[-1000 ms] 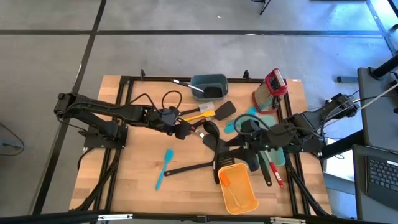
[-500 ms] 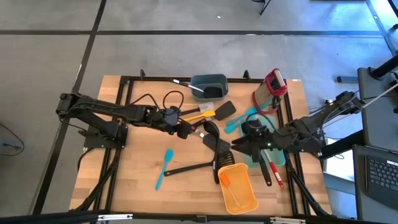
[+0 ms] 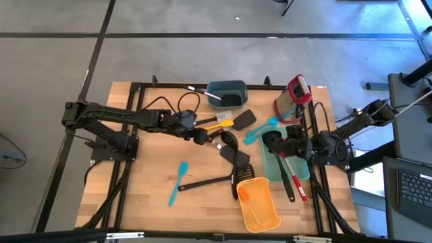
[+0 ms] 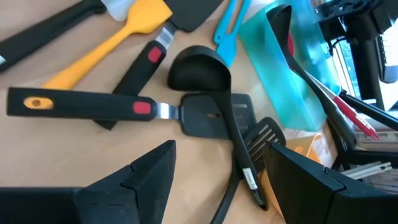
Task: Pick & Place Kitchen Items
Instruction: Adjust the yellow bin
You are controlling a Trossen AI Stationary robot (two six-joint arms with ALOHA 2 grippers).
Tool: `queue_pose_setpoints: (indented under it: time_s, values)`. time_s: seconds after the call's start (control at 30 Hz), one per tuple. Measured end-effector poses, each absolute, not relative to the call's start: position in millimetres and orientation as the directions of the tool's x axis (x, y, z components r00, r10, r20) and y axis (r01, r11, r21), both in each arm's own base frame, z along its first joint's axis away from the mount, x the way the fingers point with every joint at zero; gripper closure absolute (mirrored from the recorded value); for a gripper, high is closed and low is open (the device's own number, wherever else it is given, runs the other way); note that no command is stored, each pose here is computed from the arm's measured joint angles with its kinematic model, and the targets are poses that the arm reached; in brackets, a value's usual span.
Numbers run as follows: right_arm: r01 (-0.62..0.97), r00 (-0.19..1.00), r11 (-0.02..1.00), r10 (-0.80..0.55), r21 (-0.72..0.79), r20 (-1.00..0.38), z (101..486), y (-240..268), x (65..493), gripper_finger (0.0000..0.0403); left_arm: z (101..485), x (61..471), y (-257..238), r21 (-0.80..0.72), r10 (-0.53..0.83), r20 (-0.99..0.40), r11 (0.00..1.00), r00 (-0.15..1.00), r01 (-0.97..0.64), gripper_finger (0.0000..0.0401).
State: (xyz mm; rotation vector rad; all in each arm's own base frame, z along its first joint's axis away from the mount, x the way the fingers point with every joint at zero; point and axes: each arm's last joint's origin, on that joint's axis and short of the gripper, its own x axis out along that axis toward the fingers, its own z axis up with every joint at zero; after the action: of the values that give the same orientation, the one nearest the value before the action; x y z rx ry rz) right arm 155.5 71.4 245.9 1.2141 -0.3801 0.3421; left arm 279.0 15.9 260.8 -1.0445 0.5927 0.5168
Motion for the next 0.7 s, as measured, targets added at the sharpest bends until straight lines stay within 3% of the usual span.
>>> queue_pose_setpoints:
  time_s: [0.3, 0.5, 0.6, 0.7]
  values:
    - [-0.500, 0.866, 0.369, 0.176, 0.784, 0.469, 245.4, 73.0, 156.4, 0.0235, 260.5, 278.2, 23.3, -0.618, 0.136, -0.675, 0.433, 0.725, -0.656, 0.0162]
    - [-0.594, 0.769, 0.214, 0.437, 0.776, 0.468, 244.3, 81.5, 153.8, 0.0235, 260.2, 277.9, 23.5, -0.609, 0.146, -0.677, 0.439, 0.721, -0.661, 0.0162]
    - [-0.531, 0.750, 0.132, 0.533, 0.837, 0.392, 237.1, 87.8, 154.1, 0.0235, 260.2, 277.8, 23.6, -0.606, 0.155, -0.677, 0.439, 0.720, -0.664, 0.0162]
    - [-0.360, 0.753, 0.135, 0.627, 0.923, 0.202, 222.7, 96.9, 157.6, 0.0239, 259.7, 277.3, 23.6, -0.600, 0.156, -0.682, 0.439, 0.715, -0.669, 0.0162]
